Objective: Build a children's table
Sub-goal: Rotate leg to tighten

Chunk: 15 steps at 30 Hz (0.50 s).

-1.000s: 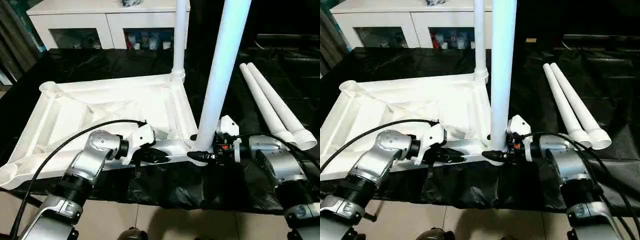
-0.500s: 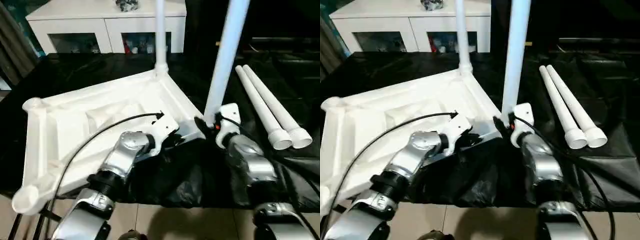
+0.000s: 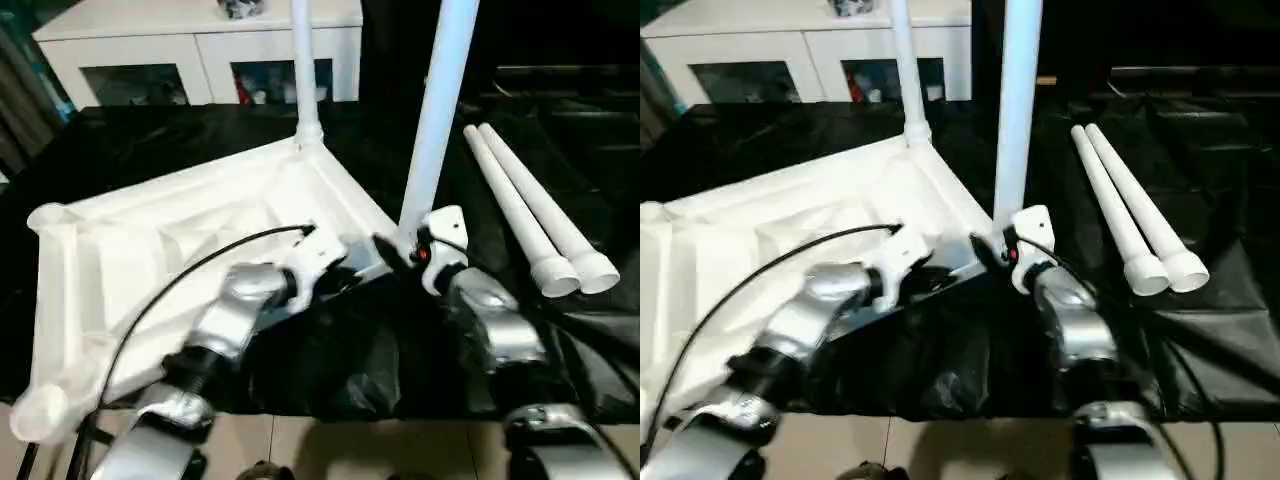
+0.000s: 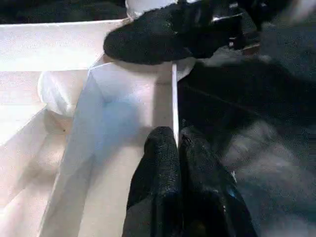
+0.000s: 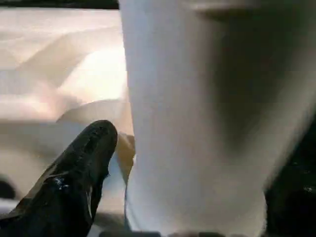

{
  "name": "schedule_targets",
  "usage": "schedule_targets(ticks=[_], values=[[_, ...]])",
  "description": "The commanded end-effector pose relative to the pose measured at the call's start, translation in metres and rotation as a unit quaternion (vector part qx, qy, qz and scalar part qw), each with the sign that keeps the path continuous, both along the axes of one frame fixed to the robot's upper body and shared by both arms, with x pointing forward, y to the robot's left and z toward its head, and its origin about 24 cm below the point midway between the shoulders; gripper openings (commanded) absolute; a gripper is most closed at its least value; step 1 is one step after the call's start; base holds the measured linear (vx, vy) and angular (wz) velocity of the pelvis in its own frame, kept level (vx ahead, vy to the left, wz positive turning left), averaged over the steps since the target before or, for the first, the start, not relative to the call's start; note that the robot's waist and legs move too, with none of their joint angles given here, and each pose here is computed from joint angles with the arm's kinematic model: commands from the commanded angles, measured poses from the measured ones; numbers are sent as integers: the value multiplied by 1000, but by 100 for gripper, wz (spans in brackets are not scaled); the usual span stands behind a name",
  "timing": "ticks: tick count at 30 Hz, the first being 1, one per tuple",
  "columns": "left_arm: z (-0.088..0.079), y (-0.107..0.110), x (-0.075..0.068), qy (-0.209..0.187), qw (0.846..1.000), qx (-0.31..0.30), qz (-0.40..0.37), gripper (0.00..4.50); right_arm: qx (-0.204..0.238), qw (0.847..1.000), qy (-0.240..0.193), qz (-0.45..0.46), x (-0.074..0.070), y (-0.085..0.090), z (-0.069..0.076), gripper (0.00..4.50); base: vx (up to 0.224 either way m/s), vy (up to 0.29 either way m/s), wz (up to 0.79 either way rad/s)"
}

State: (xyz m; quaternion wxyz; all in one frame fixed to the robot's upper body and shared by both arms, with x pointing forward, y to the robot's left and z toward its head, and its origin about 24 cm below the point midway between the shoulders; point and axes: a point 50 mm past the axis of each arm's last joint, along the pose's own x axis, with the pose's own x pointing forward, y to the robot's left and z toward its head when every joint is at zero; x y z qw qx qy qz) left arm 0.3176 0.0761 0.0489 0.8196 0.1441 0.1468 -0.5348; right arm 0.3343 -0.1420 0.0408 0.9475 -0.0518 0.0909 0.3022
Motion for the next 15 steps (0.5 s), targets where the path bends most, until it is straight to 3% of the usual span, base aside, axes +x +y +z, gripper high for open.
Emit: schedule_targets(ticks=[1, 6, 7, 11, 15], values=[[12, -22, -7, -21, 996, -42, -71, 0, 7, 994, 17, 109, -10, 31, -6, 393, 0, 0, 0], [13, -10, -9, -14, 995, -31, -98, 0, 9, 980, 28, 199, -18, 25, -1, 393, 0, 0, 0], [13, -5, -10, -11, 993, -26, -111, 0, 14, 966, 40, 257, -25, 22, 2, 393, 0, 0, 0], [12, 5, -12, 5, 990, -18, -140, 0, 7, 937, 67, 344, -39, 17, 4, 368, 0, 0, 0], [11, 11, -14, 12, 988, -6, -156, 0, -5, 920, 82, 384, -44, 14, 4, 353, 0, 0, 0]])
